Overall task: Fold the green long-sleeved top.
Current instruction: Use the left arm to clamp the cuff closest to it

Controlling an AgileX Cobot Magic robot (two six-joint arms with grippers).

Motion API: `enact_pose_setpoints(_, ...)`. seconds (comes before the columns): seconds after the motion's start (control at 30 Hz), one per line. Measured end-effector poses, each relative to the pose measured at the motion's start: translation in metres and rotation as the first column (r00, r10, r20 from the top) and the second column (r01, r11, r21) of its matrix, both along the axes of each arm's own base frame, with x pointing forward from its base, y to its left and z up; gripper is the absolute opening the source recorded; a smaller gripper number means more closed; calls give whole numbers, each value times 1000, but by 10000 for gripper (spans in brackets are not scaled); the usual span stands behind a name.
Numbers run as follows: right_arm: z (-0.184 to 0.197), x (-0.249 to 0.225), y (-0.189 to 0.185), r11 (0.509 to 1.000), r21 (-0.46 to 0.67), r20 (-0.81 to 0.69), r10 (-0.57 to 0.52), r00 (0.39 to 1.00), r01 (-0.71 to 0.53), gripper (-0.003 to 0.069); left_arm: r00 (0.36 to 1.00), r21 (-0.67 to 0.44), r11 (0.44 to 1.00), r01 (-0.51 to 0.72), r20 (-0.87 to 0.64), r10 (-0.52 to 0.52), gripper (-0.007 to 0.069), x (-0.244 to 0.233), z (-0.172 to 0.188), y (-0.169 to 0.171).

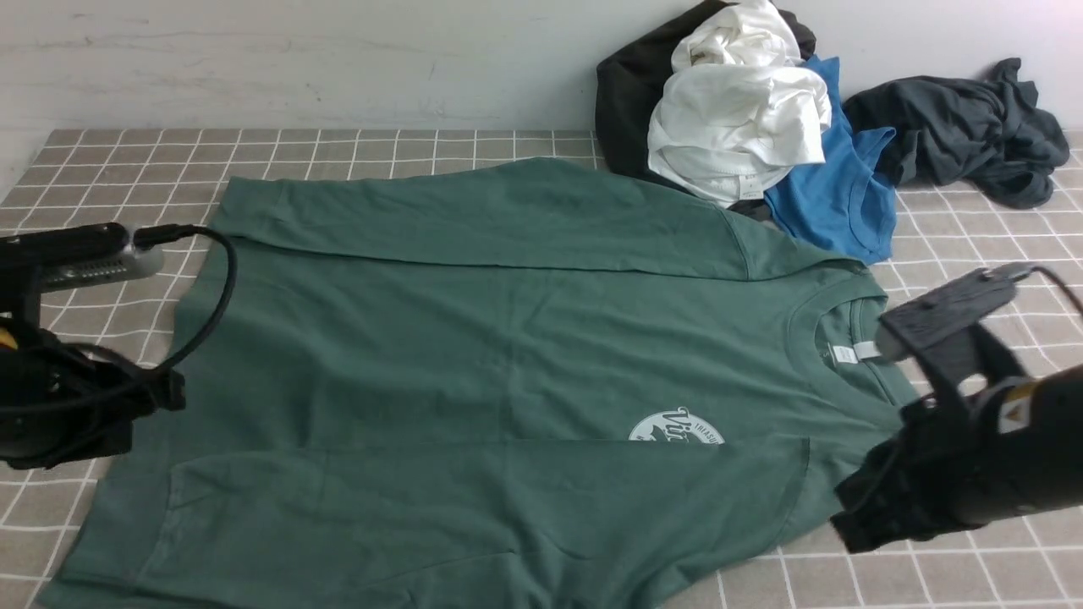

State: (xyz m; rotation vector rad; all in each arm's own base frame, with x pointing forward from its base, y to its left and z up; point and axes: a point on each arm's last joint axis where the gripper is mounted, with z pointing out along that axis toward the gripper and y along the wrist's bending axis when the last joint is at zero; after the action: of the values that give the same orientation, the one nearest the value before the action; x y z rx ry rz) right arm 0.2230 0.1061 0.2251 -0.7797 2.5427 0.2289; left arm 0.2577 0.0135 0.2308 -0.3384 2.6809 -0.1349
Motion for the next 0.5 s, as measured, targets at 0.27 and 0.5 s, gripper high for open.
enact_pose_setpoints(0.27,-10,-5,23,994,-15,-11,110,994,-110,-6,980,-36,999,-13,-201,5,151,35,-50,31)
enact_pose_setpoints(0.5,-9,-4,24,994,-5,8,105,994,-105,-6,969,2,1000,1,-249,-1,355,46,-79,39)
